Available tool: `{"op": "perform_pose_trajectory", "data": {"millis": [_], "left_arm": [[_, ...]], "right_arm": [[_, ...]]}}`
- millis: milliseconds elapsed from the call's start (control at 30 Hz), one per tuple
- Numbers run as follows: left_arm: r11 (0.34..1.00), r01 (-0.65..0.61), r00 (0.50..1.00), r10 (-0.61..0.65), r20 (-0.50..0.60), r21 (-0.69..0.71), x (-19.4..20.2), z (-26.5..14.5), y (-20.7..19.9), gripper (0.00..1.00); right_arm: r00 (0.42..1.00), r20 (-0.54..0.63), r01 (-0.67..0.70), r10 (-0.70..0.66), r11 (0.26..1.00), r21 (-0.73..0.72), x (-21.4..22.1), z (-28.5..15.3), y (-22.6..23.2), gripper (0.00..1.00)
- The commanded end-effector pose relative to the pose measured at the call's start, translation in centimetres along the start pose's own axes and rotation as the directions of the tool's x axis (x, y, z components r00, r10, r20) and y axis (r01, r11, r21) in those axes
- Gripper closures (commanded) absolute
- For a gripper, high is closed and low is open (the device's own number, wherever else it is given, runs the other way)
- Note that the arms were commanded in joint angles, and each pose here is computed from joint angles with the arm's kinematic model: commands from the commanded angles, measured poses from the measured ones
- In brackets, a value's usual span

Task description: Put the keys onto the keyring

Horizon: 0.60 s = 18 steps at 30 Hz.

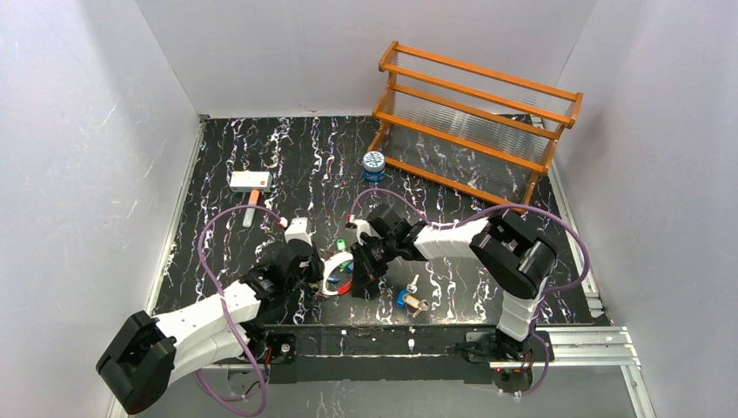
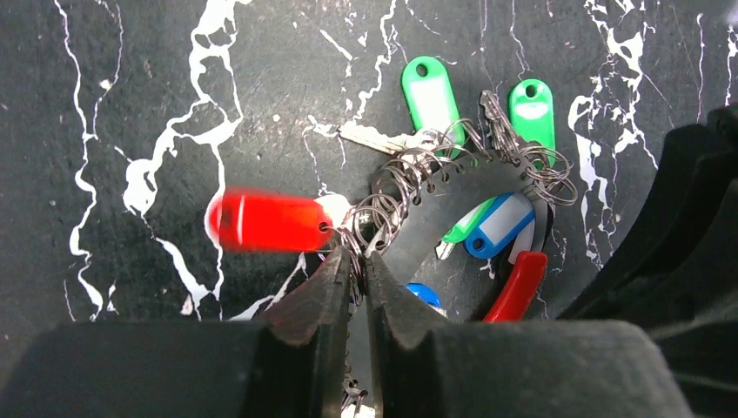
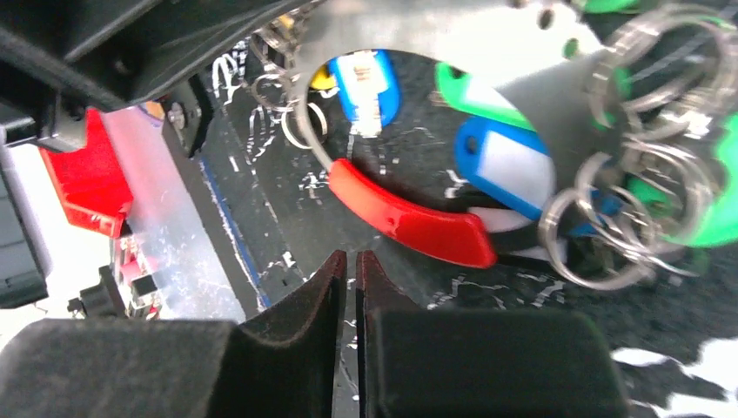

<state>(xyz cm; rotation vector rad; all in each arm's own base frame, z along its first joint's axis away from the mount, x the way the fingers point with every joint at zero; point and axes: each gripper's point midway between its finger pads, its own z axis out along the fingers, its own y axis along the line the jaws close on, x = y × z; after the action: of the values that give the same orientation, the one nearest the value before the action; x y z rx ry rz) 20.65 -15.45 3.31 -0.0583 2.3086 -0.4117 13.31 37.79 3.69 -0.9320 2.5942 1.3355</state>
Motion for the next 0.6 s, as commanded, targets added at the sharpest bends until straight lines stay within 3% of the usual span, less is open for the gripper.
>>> {"op": "perform_pose_trajectory", "data": {"millis": [0,100,200,300,400,567], "left_arm": [[0.997,-0.073,0.995,0.073,0.070,-0.008,-2.2,0.2,-0.3,0.92],[0.992,-0.115,0.989,0.118,0.086,-0.043,-3.0,0.2,0.1,0.95],[0.985,-0.147,0.982,0.156,0.103,-0.091,-4.0,-0.3,0.7,0.88],[0.977,-0.176,0.974,0.190,0.120,-0.118,-4.9,-1.0,1.0,0.71],[0.977,-0.194,0.970,0.204,0.133,-0.087,-5.3,-1.5,0.5,0.46],[0.972,-0.214,0.966,0.197,0.166,0.094,-5.2,-1.8,-2.5,0.39]], "right_arm": [[0.997,0.060,0.054,-0.048,0.993,-0.104,-1.2,-0.7,3.0,0.80],[0.993,0.100,0.075,-0.069,0.996,-0.057,-2.1,-1.7,2.9,0.58],[0.983,0.172,0.070,-0.066,0.997,-0.015,-3.6,-3.8,2.0,0.47],[0.971,0.232,0.049,-0.051,0.999,0.014,-4.7,-5.8,0.6,0.41],[0.965,0.259,0.026,-0.036,0.999,0.044,-5.2,-7.2,-1.0,0.38],[0.966,0.257,0.000,-0.011,0.999,0.045,-5.5,-7.6,-2.8,0.37]]}}
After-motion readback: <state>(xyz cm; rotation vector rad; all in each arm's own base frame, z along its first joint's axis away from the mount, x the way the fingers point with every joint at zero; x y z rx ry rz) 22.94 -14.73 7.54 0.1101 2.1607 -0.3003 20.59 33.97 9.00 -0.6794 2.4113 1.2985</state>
